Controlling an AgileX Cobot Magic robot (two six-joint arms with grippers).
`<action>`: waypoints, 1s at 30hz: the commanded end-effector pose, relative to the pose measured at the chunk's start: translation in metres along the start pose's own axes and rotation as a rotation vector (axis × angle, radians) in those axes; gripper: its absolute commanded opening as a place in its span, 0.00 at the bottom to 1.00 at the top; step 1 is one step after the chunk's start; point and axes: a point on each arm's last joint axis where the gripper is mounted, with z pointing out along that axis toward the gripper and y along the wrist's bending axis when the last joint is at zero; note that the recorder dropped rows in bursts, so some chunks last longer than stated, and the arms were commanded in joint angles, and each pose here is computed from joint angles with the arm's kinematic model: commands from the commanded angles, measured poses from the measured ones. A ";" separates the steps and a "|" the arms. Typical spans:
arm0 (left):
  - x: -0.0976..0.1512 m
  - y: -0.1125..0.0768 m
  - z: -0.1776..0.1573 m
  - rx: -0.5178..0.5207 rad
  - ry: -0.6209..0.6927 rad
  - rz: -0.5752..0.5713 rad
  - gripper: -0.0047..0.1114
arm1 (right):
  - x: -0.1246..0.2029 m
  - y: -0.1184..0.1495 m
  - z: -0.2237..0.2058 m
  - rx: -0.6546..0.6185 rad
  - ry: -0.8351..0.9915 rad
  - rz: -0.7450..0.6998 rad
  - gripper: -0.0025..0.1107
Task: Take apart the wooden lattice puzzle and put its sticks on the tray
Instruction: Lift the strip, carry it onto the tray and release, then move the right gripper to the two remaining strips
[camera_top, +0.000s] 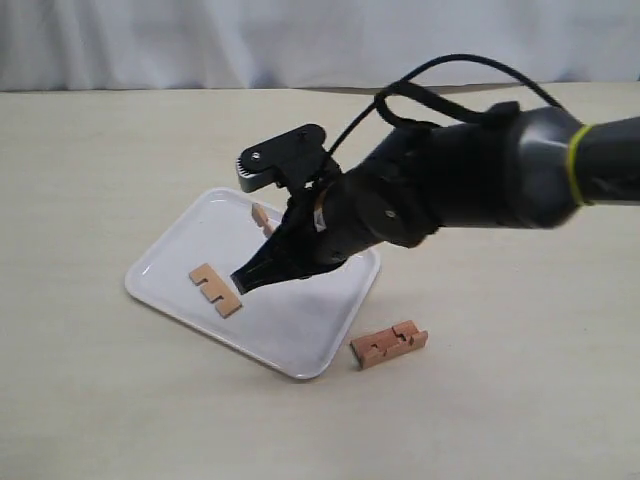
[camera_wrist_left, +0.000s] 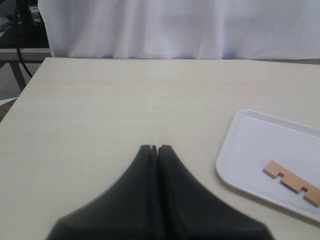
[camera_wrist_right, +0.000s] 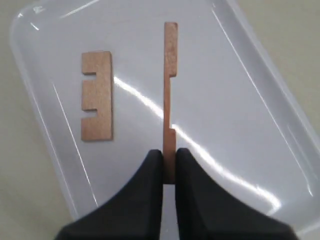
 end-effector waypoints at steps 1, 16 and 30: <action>0.000 -0.001 0.000 0.009 -0.001 -0.002 0.04 | -0.027 0.014 0.030 -0.102 0.098 -0.093 0.06; 0.000 -0.001 0.000 0.011 -0.008 -0.002 0.04 | -0.061 -0.001 0.030 -0.113 0.113 -0.012 0.49; 0.000 -0.001 0.000 0.010 -0.005 -0.002 0.04 | -0.036 -0.031 -0.062 0.107 0.118 -0.164 0.50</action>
